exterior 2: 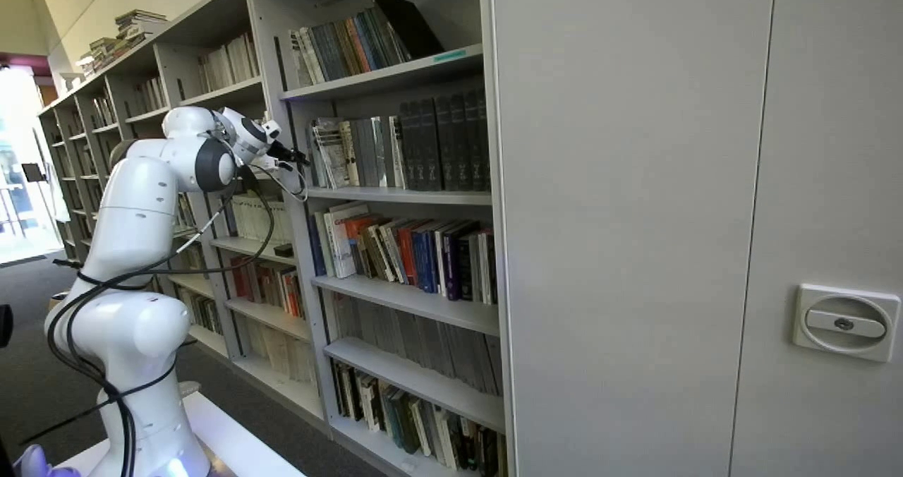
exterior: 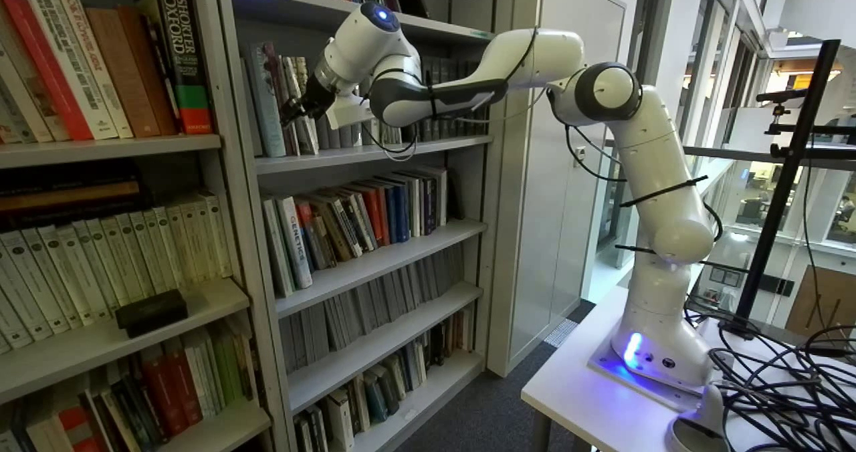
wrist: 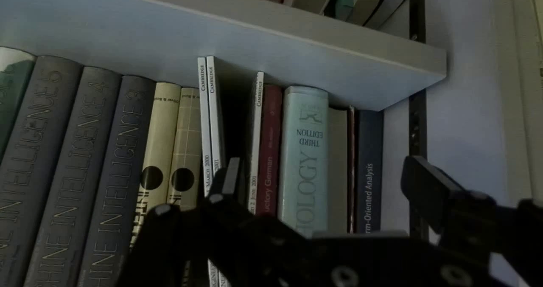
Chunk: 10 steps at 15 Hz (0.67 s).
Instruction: Pull out one of the books from the shelve and move it to the right on the same shelve
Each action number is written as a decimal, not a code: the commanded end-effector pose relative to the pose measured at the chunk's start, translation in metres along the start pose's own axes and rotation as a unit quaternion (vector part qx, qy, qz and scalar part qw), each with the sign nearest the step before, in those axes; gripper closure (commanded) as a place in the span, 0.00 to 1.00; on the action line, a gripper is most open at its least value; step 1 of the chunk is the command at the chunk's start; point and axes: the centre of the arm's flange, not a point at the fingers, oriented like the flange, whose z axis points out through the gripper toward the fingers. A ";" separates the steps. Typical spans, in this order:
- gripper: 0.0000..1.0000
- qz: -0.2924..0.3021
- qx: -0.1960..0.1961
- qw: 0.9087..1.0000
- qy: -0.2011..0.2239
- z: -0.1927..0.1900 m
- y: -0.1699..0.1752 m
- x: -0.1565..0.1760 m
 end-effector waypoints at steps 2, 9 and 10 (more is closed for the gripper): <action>0.00 0.010 0.014 1.000 0.006 -0.001 0.000 0.001; 0.26 0.016 0.010 1.000 0.008 0.024 0.003 0.016; 0.27 0.017 0.010 1.000 0.007 0.027 0.004 0.016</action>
